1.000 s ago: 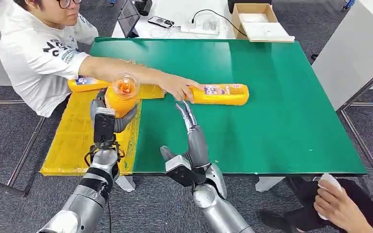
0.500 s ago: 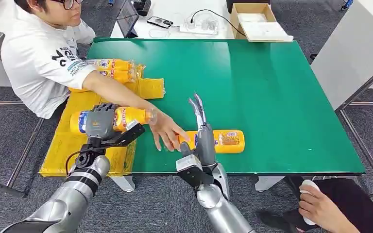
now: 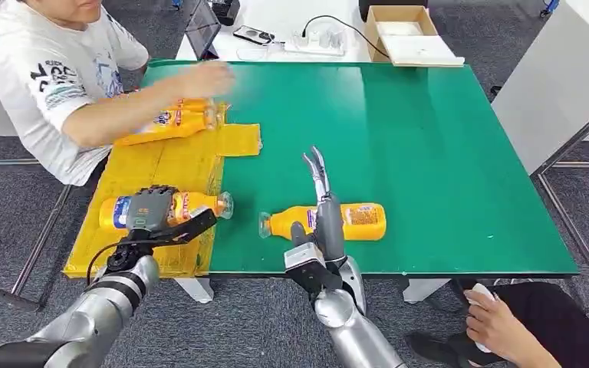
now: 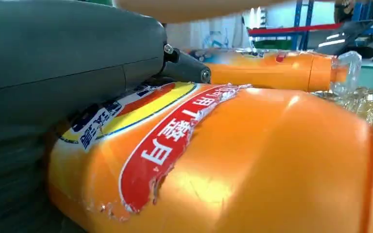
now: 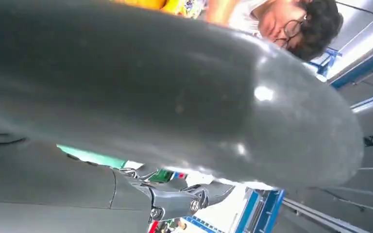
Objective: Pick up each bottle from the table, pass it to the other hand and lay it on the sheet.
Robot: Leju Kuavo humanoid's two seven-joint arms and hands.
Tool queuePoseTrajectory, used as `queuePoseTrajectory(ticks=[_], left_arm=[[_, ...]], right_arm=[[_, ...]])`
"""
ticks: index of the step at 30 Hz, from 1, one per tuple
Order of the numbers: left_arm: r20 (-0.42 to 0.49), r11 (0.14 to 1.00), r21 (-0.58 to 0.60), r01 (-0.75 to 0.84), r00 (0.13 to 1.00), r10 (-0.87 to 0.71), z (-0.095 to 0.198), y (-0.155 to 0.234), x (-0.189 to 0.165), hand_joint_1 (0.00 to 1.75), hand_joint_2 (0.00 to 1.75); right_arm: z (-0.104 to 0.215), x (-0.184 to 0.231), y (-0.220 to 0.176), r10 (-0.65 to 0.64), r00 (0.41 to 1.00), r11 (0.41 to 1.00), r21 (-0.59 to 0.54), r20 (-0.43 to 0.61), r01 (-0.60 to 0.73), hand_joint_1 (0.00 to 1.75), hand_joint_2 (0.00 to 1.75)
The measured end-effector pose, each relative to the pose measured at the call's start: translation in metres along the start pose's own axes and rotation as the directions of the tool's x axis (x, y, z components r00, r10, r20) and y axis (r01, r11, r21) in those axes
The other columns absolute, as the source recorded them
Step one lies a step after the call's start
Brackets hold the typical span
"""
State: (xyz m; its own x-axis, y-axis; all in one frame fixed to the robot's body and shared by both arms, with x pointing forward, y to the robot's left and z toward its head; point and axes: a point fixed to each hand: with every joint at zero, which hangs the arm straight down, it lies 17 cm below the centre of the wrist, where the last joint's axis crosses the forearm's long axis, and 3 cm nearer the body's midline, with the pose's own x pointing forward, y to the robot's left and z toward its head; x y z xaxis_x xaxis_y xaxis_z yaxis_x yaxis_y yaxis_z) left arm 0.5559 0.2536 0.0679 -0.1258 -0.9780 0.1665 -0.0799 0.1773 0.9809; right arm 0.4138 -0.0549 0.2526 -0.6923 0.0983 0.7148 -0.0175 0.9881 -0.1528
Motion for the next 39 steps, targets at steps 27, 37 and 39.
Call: queuePoseTrajectory(ticks=[27, 37, 39], left_arm=[[-0.041, 0.765, -0.263, -0.588, 0.799, 0.6, -0.002, -0.026, 0.042, 0.0, 0.0], [-0.024, 0.582, -0.234, -0.779, 0.603, 0.797, -0.002, -0.011, 0.057, 0.0, 0.0], [-0.003, 0.569, -0.173, -0.804, 0.578, 0.816, -0.004, -0.003, 0.054, 0.0, 0.0]], right_arm=[[0.004, -0.014, 0.003, -0.028, 0.999, 0.999, 0.039, -0.046, 0.03, 0.0, 0.0], [0.008, -0.031, 0.003, 0.015, 0.996, 0.997, 0.075, -0.088, -0.009, 0.0, 1.75], [0.011, -0.042, 0.006, 0.042, 0.992, 0.993, 0.111, -0.121, -0.029, 0.0, 1.75]])
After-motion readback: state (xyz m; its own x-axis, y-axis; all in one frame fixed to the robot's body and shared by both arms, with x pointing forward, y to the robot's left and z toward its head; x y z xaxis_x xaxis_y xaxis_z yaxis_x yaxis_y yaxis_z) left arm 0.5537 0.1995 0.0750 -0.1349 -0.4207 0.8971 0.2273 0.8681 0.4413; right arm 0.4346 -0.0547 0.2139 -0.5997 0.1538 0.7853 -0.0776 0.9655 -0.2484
